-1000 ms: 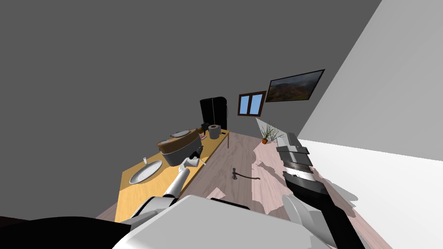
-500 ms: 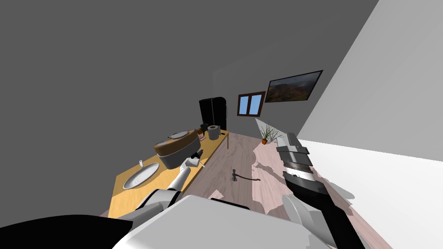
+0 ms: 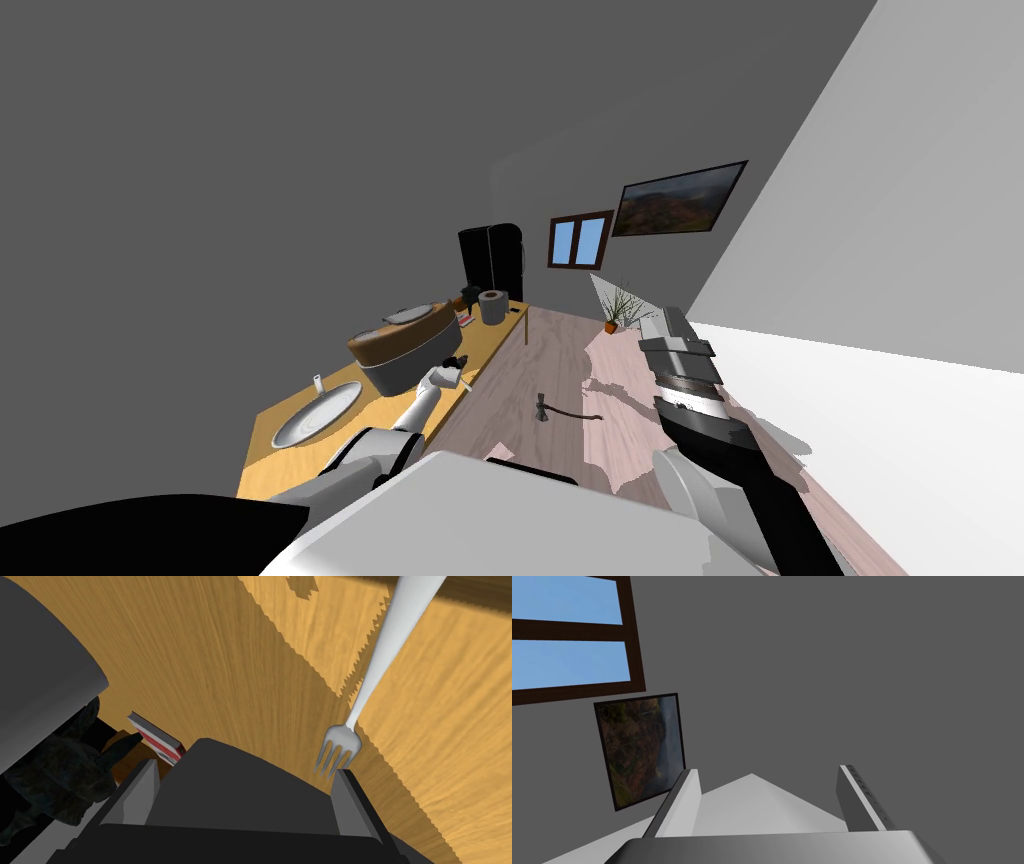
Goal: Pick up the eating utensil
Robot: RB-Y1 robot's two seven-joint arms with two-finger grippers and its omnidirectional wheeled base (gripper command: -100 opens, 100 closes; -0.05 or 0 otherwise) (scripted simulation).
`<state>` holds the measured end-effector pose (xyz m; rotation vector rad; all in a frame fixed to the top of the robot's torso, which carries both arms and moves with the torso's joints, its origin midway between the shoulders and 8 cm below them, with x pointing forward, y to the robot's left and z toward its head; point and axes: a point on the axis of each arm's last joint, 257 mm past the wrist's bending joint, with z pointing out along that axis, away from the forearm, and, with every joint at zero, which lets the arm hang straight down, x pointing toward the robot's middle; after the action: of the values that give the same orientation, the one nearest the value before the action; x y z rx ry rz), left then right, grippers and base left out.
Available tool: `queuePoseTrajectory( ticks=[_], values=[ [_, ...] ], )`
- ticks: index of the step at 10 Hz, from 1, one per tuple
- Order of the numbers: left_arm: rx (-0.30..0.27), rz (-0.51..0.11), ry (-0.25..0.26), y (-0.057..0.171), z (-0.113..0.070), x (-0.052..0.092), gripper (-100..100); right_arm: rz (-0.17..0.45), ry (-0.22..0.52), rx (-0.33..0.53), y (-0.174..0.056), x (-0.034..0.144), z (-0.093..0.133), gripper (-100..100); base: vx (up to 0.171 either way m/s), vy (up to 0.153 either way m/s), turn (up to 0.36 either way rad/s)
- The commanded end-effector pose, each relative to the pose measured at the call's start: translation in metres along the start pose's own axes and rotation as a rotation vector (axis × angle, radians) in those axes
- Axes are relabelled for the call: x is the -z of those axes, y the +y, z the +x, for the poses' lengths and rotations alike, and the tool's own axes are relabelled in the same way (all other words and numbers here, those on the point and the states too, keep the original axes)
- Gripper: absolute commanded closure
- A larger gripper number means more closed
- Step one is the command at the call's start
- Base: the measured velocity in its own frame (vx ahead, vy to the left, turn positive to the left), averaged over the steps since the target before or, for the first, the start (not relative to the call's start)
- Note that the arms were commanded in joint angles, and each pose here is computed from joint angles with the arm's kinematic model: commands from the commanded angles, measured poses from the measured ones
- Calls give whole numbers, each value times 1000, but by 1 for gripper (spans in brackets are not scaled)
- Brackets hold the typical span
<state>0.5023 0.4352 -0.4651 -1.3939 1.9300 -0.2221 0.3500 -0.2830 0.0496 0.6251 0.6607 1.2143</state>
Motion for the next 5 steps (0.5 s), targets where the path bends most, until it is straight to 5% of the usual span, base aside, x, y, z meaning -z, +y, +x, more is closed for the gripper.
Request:
queuePoseTrajectory(
  ticks=[1, 5],
  values=[
    [-18, -43, 14, 14, 2, -1, -100, 0, 0, 0, 0, 0, 0, 0, 41, 11, -15],
    [-84, -180, 58, 56, 8, -4, -100, 0, 0, 0, 0, 0, 0, 0, 60, 8, -20]
  ],
)
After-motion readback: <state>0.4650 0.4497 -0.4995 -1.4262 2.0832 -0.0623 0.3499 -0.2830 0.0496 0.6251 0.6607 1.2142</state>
